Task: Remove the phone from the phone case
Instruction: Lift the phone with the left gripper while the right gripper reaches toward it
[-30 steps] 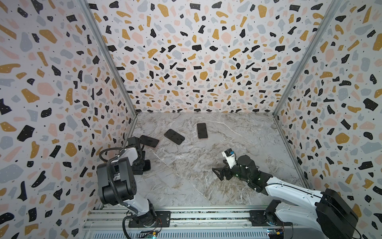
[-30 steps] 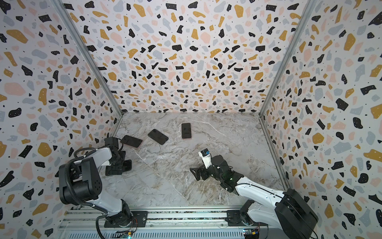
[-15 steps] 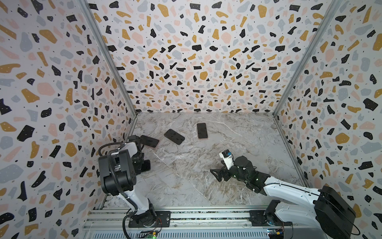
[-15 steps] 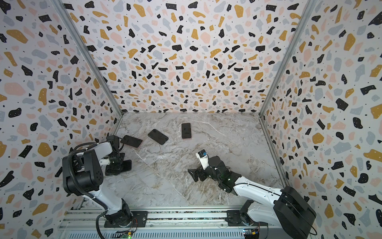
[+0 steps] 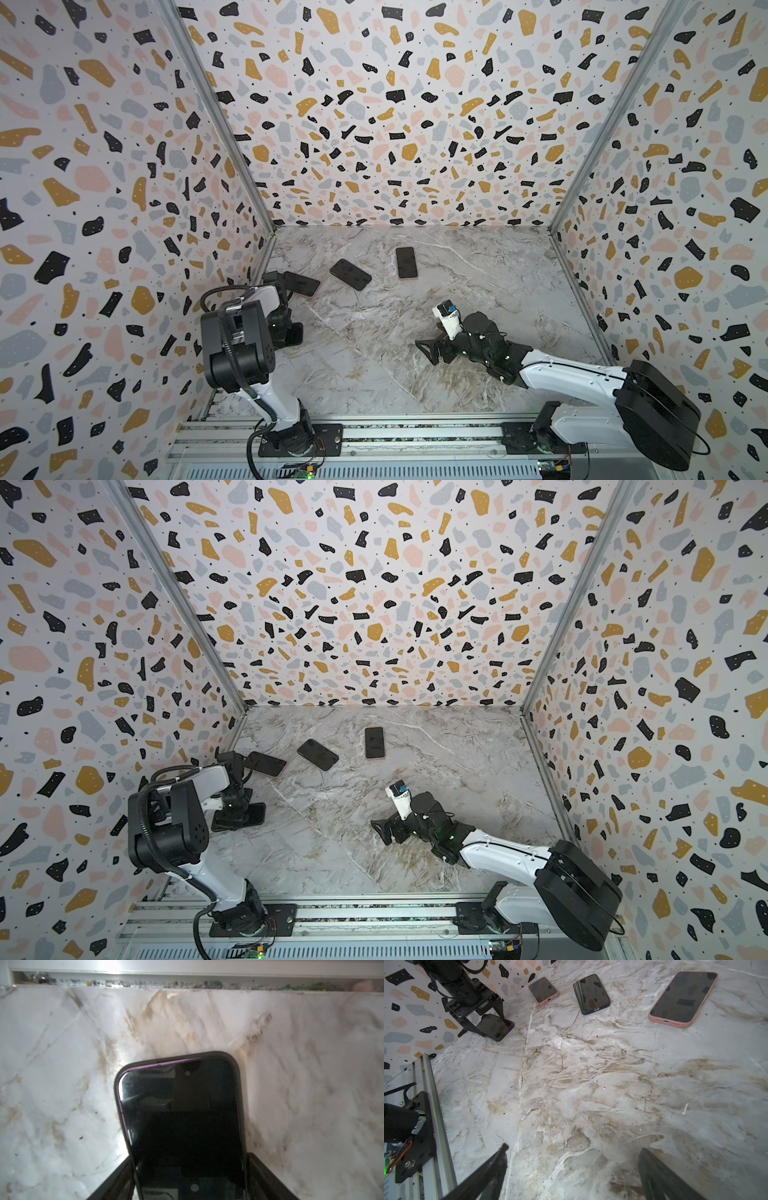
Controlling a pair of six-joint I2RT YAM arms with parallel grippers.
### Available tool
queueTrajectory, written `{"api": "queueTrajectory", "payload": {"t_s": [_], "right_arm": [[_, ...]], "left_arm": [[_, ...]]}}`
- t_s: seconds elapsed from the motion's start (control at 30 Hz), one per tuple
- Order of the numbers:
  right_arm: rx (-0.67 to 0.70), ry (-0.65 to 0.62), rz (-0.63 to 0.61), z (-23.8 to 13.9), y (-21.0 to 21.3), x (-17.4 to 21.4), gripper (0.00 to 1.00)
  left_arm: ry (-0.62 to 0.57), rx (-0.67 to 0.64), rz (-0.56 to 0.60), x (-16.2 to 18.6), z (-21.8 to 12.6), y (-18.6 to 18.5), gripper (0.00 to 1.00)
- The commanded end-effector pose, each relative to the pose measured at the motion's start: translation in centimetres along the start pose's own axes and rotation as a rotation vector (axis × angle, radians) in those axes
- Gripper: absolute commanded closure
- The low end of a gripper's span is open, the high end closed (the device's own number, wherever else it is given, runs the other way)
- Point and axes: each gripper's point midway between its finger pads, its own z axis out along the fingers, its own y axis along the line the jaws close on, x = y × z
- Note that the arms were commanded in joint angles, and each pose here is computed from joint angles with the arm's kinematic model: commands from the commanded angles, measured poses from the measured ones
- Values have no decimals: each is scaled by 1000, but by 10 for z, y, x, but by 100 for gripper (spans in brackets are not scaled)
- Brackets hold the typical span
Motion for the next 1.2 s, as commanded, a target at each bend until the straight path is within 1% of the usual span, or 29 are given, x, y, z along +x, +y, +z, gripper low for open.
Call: {"api": "queueTrajectory", "payload": {"t_s": [0.0,0.13,0.27,0.37,0.6,0.9,1.07,1.17], "right_arm": [[-32,-49,2,5,12,-23,1],[-49,-29,11,13,18,-21,1],[-65,-14,13,21,24,-18,1],[-75,1,10,28,29,-16,1],[-84,21,20,41,33,-16,1],[-181,17,131,61,51,-30,1],[-288,1,211,71,68,-39,1],[-352,13,249,81,78,-40,1]], "left_arm": [[76,1,106,28,8,-2,39],[112,40,149,42,10,-8,44],[96,90,214,50,-2,-17,44],[117,105,235,57,-6,-16,44],[104,143,286,64,-20,-12,45],[114,255,339,81,-46,-23,47],[133,322,395,103,-60,-30,48],[152,364,436,121,-69,-34,49]]}}
